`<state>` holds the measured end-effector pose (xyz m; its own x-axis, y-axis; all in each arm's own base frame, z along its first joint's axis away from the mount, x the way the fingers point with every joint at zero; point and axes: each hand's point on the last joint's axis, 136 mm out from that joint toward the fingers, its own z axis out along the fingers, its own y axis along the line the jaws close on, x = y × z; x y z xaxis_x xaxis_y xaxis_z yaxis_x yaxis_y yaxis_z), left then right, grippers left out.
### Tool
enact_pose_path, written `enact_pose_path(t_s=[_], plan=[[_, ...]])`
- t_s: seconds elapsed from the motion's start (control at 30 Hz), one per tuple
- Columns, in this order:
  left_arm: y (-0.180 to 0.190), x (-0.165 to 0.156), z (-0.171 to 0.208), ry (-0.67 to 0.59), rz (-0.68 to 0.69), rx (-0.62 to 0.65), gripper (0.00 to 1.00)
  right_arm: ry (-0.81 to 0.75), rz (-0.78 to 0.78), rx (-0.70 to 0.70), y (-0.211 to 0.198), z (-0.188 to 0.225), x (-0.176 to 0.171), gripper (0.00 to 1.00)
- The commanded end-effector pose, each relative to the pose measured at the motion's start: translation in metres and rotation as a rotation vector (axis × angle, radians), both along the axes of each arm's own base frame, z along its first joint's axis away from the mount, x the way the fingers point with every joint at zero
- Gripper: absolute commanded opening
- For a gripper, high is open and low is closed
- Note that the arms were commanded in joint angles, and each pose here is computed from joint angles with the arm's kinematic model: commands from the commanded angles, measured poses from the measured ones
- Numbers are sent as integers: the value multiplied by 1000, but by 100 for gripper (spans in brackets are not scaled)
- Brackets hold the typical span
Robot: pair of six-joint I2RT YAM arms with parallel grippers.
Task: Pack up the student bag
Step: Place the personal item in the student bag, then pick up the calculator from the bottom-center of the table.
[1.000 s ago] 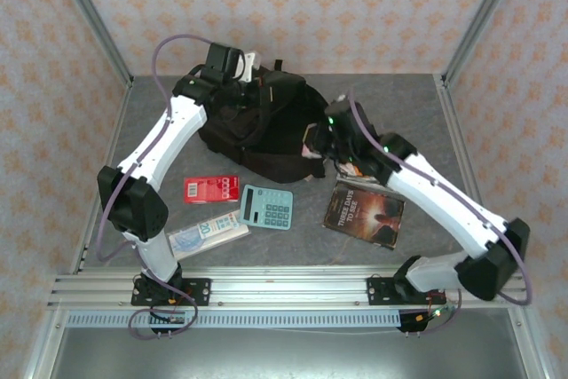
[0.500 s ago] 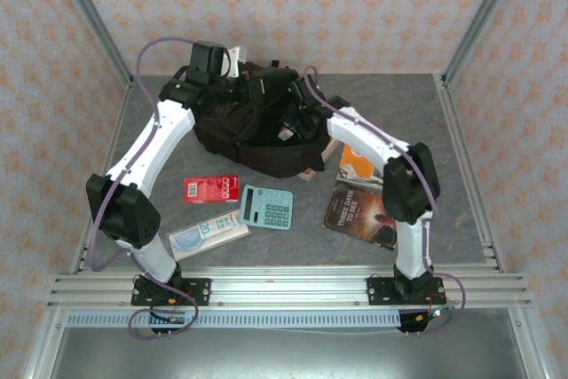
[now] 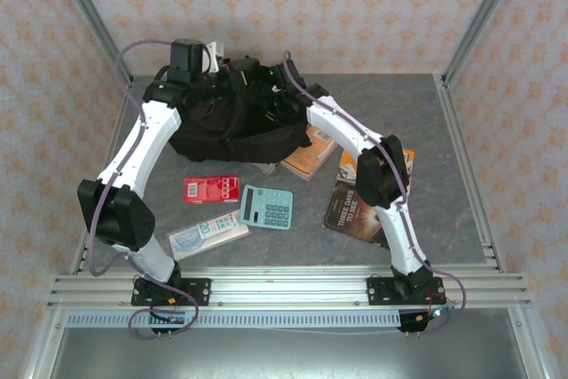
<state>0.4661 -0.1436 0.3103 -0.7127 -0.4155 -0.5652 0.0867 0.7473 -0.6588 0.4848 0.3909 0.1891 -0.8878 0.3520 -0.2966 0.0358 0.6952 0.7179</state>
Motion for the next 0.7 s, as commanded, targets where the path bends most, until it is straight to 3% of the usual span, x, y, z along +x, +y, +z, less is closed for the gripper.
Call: enact_pose_path(t_s=[0.0, 0.17, 0.3, 0.47, 0.67], plan=[[17, 10, 24, -75, 67, -55, 0, -120, 69, -87, -19, 52, -19, 89], [50, 20, 5, -34, 188, -54, 0, -216, 9, -217, -65, 80, -37, 86], [63, 23, 0, -30, 234, -52, 0, -216, 42, -221, -78, 79, -62, 84], [68, 23, -5, -18, 256, -38, 0, -159, 131, -332, -87, 43, -96, 85], [78, 12, -16, 16, 290, 27, 0, -36, 196, -535, -72, 0, -139, 74]])
